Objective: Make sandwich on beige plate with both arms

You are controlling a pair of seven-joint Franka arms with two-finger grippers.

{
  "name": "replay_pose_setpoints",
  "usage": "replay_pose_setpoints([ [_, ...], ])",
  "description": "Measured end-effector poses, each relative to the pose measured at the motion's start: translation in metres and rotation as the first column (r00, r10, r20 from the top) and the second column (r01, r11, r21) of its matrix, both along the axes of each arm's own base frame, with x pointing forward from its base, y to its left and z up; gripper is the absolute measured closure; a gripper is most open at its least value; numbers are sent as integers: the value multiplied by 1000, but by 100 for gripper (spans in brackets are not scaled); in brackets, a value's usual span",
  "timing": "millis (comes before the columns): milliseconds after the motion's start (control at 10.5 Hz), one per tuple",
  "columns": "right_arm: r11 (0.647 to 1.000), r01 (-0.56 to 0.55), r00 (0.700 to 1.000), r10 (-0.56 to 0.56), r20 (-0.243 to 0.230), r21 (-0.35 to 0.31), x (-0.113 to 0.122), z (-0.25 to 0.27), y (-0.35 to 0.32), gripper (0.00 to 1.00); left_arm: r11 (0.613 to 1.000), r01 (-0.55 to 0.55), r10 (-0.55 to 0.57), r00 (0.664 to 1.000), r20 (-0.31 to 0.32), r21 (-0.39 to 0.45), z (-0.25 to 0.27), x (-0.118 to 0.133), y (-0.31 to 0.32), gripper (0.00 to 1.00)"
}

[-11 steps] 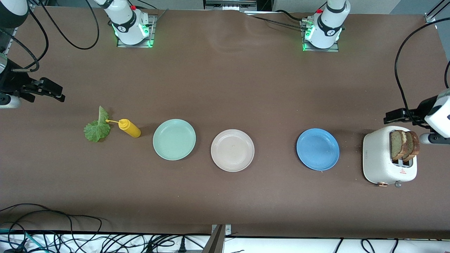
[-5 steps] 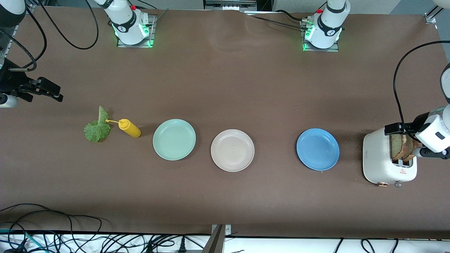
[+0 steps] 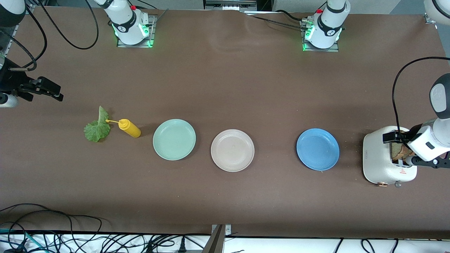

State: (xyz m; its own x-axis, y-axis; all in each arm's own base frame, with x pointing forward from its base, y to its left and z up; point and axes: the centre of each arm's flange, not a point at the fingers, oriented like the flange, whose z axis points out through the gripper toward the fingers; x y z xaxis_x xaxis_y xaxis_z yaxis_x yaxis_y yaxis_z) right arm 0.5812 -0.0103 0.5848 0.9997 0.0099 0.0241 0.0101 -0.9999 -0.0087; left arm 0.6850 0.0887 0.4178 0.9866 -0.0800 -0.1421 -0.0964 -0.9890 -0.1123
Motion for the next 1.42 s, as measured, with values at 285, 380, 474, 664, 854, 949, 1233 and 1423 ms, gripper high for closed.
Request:
replay_pose_setpoints([
  [285,1000,5,1000,-5,-1,0,0,0,-3,0,998,25,-24,1000,-13,63,-12,3,6,0],
  [380,1000,6,1000,-6,-1,0,0,0,-4,0,998,26,-25,1000,-12,63,-15,4,6,0],
  [474,1000,6,1000,-6,-1,0,0,0,-4,0,998,26,-25,1000,-14,63,-17,4,7,0],
  [664,1000,7,1000,-7,-1,0,0,0,-4,0,998,27,-26,1000,-18,62,-21,5,7,0],
  [854,1000,7,1000,-7,-6,0,-1,0,-4,0,998,26,-25,999,-27,60,-29,6,7,0],
  [949,1000,7,1000,-7,-8,0,-1,-1,-4,0,998,26,-24,999,-30,59,-31,6,8,0],
  [1233,1000,7,1000,-7,-9,0,-1,-1,-4,0,998,26,-24,999,-33,58,-39,7,9,0],
  [1423,1000,7,1000,-7,-10,0,-1,-1,-4,0,998,24,-22,999,-36,58,-44,8,11,0],
])
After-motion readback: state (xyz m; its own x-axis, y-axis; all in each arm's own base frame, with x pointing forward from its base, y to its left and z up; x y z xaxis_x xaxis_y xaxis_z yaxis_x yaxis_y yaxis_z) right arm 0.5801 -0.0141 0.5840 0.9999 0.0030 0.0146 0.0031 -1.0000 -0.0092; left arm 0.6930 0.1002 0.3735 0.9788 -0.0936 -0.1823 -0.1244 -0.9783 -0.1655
